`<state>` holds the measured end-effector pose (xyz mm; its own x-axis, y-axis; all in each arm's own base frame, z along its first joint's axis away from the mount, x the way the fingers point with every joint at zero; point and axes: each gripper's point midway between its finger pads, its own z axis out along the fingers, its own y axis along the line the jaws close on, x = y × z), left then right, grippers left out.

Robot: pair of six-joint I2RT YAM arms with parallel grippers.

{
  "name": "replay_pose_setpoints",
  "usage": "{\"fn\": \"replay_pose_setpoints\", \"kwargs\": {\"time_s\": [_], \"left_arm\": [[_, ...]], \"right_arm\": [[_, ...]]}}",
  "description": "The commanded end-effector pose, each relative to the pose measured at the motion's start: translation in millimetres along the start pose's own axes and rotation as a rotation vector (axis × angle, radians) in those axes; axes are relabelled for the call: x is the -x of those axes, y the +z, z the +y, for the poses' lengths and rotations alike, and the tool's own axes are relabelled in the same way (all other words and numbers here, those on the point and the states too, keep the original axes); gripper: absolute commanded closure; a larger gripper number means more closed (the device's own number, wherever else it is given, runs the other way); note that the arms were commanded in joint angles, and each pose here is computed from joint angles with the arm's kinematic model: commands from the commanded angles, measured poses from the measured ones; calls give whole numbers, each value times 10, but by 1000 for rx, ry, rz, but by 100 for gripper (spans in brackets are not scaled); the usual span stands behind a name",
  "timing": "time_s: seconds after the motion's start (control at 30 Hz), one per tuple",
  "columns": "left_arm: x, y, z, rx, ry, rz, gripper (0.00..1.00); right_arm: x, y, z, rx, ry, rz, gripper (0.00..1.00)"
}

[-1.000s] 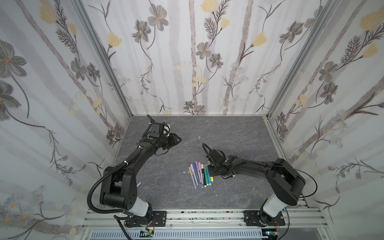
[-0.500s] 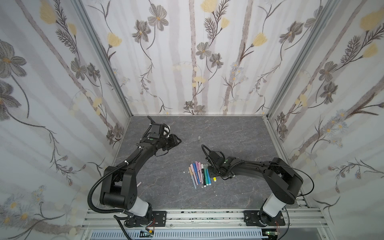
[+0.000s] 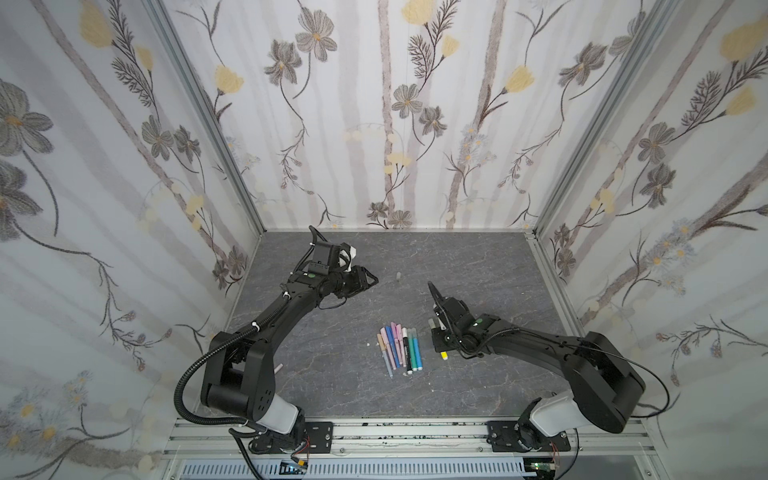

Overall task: Open the pen caps
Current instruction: 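Grasp the yellow highlighter with the right gripper and lift it, then bring the yellow highlighter to the left gripper while the left gripper grasps its cap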

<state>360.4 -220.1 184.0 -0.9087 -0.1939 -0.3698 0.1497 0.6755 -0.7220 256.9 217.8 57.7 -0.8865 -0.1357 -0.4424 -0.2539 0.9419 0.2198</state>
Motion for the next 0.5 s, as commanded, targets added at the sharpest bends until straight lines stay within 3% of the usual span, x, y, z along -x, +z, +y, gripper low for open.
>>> {"fn": "replay_pose_setpoints", "kwargs": {"time_s": [0.0, 0.3, 0.47], "left_arm": [[-122, 71, -314, -95, 39, 40, 53], [-386, 315, -848, -252, 41, 71, 52], [-460, 422, -1026, -270, 53, 86, 52]], "right_arm": [[181, -206, 51, 120, -7, -58, 97], [488, -523, 89, 236, -64, -171, 98], [575, -613, 198, 290, -100, -214, 99]]}}
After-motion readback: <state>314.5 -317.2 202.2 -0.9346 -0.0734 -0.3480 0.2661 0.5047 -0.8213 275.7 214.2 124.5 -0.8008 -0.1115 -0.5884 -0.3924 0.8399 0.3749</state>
